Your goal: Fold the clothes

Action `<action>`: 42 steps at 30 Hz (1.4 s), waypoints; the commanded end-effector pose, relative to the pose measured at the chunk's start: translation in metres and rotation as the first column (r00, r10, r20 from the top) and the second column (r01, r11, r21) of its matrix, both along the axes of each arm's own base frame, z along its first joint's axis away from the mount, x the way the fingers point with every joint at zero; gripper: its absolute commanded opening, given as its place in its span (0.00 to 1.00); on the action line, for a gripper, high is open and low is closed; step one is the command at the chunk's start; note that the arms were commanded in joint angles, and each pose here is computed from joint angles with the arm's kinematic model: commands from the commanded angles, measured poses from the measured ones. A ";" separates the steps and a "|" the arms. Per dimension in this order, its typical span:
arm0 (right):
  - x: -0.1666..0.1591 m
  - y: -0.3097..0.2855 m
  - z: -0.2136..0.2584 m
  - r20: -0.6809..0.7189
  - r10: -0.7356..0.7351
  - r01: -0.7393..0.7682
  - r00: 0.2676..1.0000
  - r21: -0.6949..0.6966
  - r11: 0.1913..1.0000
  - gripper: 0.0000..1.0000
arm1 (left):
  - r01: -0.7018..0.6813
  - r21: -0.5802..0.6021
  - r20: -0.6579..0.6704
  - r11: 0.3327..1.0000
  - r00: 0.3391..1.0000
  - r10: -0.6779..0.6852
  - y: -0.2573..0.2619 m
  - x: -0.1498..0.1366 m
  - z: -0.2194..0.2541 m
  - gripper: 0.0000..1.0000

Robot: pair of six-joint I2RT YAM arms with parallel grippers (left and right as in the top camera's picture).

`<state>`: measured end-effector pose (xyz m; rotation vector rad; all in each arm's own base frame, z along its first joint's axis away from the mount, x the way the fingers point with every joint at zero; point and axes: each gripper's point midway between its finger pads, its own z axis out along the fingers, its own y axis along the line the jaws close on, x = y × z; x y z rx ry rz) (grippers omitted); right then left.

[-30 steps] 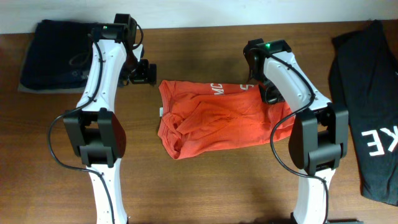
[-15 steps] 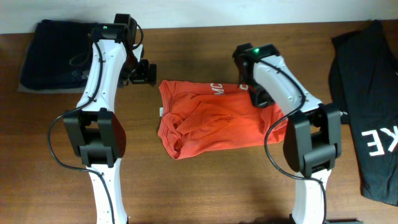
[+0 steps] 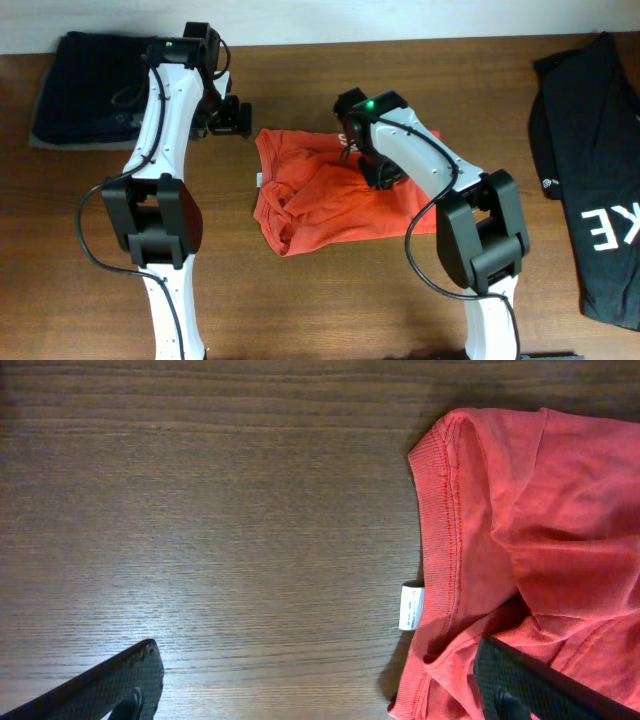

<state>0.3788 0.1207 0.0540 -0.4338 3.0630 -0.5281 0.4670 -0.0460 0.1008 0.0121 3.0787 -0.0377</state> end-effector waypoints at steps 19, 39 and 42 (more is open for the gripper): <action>0.051 0.015 0.076 0.039 -0.152 0.096 0.988 0.615 0.782 0.18 | -0.005 -0.012 0.004 1.000 1.000 0.005 -0.002 0.001 0.001 0.99; 0.065 0.022 -0.022 -0.183 -0.146 0.234 0.972 0.780 0.581 0.04 | -0.005 -0.011 -0.004 1.000 1.000 0.005 -0.002 -0.001 0.001 0.99; 0.075 0.022 -0.033 -0.166 -0.164 0.231 0.972 0.785 0.574 0.04 | -0.005 -0.011 -0.004 1.000 1.000 0.005 -0.002 -0.001 0.001 0.99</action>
